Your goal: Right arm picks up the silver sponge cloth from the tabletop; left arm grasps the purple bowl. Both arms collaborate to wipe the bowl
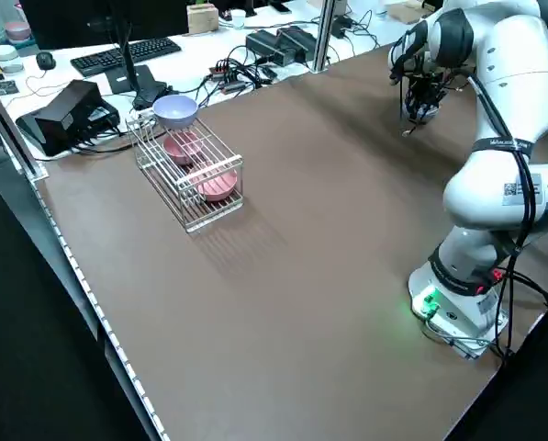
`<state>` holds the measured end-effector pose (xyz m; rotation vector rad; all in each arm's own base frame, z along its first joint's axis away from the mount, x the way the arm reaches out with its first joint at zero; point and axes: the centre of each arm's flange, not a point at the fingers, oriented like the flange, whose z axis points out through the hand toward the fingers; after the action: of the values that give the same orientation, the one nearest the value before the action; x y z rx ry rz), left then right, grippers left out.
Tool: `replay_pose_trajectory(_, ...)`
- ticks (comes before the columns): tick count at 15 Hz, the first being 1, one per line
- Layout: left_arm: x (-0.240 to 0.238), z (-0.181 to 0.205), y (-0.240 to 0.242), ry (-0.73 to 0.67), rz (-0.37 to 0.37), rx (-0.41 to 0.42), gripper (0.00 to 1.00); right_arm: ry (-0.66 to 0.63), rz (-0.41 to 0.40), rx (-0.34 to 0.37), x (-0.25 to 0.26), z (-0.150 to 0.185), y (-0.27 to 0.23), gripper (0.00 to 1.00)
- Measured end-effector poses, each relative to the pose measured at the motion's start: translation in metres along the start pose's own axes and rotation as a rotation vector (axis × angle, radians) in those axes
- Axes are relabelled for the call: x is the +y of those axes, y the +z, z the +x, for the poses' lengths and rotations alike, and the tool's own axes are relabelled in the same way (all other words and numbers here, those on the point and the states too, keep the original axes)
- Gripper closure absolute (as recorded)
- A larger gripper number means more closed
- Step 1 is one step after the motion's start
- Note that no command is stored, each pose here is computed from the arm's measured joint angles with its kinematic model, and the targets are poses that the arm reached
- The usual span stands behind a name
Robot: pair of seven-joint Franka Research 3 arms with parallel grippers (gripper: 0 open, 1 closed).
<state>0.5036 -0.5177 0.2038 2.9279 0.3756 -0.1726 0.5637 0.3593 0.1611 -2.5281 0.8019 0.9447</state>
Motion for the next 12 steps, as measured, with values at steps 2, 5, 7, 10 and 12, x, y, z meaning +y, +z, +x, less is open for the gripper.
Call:
replay_pose_trajectory(2, 0.001, -0.002, 0.001, 0.002, 0.002, -0.004, 0.95, 0.000, -0.012, -0.021, 0.002, -0.001, -0.001, 0.96)
replay_pose_trajectory(5, 0.001, -0.002, 0.001, 0.002, 0.002, -0.003, 0.95, 0.001, -0.008, -0.026, 0.002, 0.002, -0.009, 0.96)
replay_pose_trajectory(7, 0.000, -0.001, 0.000, 0.001, -0.001, -0.001, 0.95, 0.003, 0.005, -0.025, 0.003, 0.007, -0.019, 0.96)
replay_pose_trajectory(10, 0.000, 0.002, -0.001, -0.002, -0.005, 0.004, 0.95, 0.002, 0.022, -0.053, 0.006, 0.014, -0.048, 0.96)
replay_pose_trajectory(12, -0.001, 0.003, -0.001, -0.004, -0.003, 0.005, 0.95, -0.012, -0.014, -0.115, 0.011, 0.010, -0.071, 0.96)
